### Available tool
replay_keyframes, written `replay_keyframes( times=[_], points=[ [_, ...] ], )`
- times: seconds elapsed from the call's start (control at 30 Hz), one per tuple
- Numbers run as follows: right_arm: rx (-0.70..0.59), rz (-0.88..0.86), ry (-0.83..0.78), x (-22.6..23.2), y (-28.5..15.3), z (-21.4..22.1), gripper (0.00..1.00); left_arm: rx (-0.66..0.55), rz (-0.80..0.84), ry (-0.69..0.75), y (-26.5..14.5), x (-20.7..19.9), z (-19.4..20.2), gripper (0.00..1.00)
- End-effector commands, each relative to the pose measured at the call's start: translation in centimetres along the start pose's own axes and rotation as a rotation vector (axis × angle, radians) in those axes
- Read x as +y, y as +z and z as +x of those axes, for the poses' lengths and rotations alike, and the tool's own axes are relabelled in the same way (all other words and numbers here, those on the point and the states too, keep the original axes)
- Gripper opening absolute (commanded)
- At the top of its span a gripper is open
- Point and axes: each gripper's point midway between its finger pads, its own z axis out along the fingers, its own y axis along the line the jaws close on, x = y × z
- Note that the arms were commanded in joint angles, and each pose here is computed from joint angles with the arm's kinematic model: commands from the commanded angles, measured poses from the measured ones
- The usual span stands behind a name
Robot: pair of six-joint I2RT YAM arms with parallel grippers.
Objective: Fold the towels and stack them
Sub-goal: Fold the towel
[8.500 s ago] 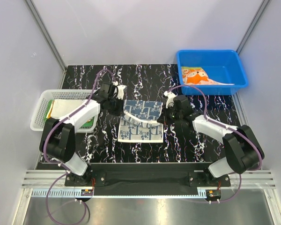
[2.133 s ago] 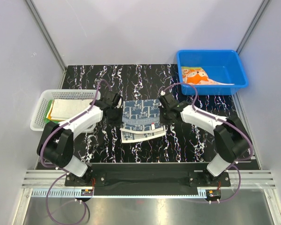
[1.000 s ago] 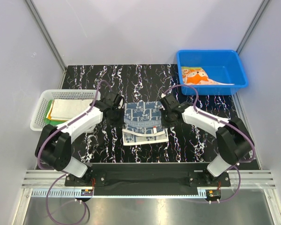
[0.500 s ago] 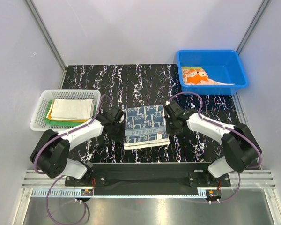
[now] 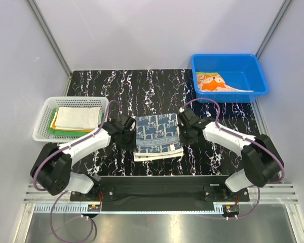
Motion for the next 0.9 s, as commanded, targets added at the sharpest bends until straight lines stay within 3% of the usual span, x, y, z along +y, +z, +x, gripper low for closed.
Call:
replay_keyframes(
  times=[0.0, 0.3, 0.73, 0.87],
  points=[
    [-0.083, -0.017, 0.000, 0.7, -2.6, -1.9, 0.00, -0.088, 0.045, 0.016, -2.3, -2.0, -1.6, 0.00],
    [-0.036, -0.014, 0.033, -0.6, -0.1, 1.4, 0.00, 0.013, -0.011, -0.015, 2.0, 0.6, 3.8, 0.00],
    [-0.021, 0.021, 0.037, -1.5, 0.9, 2.4, 0.00, 0.007, -0.031, 0.012, 1.9, 0.9, 4.1, 0.00],
    [-0.053, -0.014, 0.030, -0.3, -0.5, 0.7, 0.00, -0.038, -0.009, 0.025, 0.3, -0.9, 2.1, 0.00]
  ],
)
